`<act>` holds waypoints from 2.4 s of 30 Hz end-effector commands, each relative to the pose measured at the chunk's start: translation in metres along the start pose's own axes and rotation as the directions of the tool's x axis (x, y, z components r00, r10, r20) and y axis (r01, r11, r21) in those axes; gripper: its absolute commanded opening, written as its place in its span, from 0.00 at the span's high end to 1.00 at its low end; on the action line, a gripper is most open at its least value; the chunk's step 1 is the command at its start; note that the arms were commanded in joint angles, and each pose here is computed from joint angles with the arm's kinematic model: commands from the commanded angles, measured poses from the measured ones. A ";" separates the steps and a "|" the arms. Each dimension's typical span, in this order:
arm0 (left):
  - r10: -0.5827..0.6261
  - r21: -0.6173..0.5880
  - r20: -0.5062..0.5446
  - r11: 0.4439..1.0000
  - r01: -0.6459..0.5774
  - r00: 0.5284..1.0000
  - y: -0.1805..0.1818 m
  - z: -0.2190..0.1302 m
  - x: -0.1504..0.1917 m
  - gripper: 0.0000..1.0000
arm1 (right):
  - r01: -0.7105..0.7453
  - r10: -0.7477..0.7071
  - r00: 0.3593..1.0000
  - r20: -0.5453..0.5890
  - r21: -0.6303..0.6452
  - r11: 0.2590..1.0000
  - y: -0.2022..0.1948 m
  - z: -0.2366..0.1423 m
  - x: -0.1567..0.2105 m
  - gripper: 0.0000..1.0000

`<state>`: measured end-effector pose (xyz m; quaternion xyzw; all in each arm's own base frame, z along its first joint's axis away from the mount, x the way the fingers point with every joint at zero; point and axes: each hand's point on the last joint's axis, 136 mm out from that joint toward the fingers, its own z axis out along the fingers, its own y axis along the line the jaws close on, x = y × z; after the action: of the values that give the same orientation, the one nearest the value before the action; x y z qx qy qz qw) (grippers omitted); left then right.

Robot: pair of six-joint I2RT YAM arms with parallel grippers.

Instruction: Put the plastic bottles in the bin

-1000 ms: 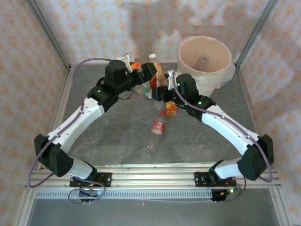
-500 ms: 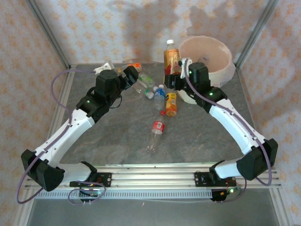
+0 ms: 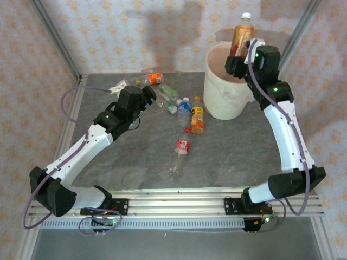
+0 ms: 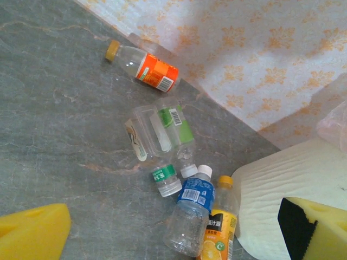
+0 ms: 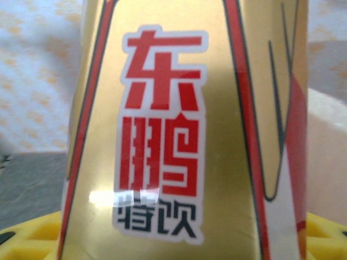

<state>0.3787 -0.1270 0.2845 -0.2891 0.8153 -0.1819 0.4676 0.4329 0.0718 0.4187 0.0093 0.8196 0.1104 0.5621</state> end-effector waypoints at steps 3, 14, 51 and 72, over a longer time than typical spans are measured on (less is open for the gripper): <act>-0.001 -0.062 0.030 0.998 0.003 1.000 0.017 -0.002 -0.005 0.00 | -0.008 0.014 0.983 -0.183 0.034 0.999 -0.028 0.035 0.033 0.53; -0.027 -0.089 0.014 0.996 0.028 1.000 0.030 0.003 -0.001 0.00 | -0.126 0.091 0.901 -0.424 -0.054 0.991 -0.010 0.075 0.079 0.45; -0.049 -0.079 -0.111 0.996 0.041 0.993 0.020 0.040 0.021 0.00 | -0.039 0.034 0.999 -0.033 -0.170 0.985 0.015 -0.031 0.018 0.07; -0.099 -0.062 -0.196 0.994 0.089 0.976 0.018 0.060 0.048 0.00 | -0.087 0.066 0.979 -0.191 -0.104 0.991 0.090 -0.026 0.189 0.01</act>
<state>0.4015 -0.1451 0.2168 -0.3113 0.8523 -0.1990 0.3703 0.3199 0.1975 0.3002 -0.0712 0.8360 0.2273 0.4944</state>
